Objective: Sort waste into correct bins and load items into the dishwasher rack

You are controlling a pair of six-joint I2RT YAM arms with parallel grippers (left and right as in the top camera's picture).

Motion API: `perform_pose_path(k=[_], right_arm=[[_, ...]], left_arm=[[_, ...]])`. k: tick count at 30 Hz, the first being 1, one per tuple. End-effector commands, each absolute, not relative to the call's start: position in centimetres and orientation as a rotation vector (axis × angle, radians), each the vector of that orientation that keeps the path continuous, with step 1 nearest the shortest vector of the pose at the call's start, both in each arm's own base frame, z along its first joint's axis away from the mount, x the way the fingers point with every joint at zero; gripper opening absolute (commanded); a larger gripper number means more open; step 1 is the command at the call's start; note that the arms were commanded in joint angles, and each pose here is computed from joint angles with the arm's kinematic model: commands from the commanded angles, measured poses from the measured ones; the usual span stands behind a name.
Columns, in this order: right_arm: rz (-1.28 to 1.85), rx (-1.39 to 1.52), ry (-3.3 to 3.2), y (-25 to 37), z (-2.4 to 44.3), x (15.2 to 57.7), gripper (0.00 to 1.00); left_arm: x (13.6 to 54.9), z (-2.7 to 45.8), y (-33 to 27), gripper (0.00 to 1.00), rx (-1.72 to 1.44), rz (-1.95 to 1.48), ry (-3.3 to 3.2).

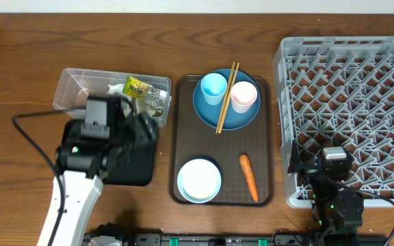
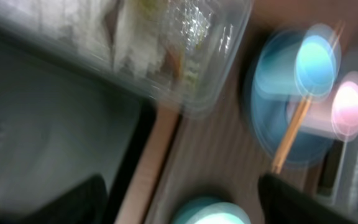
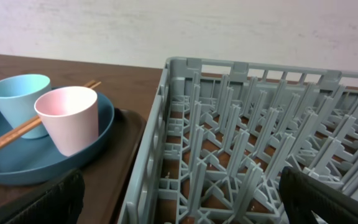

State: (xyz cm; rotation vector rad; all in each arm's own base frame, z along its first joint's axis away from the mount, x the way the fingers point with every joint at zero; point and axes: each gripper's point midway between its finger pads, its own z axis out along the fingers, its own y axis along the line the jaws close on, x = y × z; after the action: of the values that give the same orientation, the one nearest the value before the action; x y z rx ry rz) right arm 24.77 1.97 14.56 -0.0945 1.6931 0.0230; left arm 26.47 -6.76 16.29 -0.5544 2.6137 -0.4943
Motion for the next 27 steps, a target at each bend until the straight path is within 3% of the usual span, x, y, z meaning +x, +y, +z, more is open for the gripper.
perform_pose_path(k=[1,14,27], right_arm=[[0.025,-0.105,1.698,2.2,14.4,24.7,0.99],[0.025,-0.105,1.698,2.2,14.4,24.7,0.99],[0.025,-0.105,1.698,2.2,14.4,24.7,0.99]], left_arm=[[24.1,16.7,-7.7,0.88,-0.539,-0.578,2.679],[22.4,15.9,-7.5,0.99,-0.579,-0.555,2.751],[22.4,15.9,-7.5,0.98,-0.579,-0.555,2.751]])
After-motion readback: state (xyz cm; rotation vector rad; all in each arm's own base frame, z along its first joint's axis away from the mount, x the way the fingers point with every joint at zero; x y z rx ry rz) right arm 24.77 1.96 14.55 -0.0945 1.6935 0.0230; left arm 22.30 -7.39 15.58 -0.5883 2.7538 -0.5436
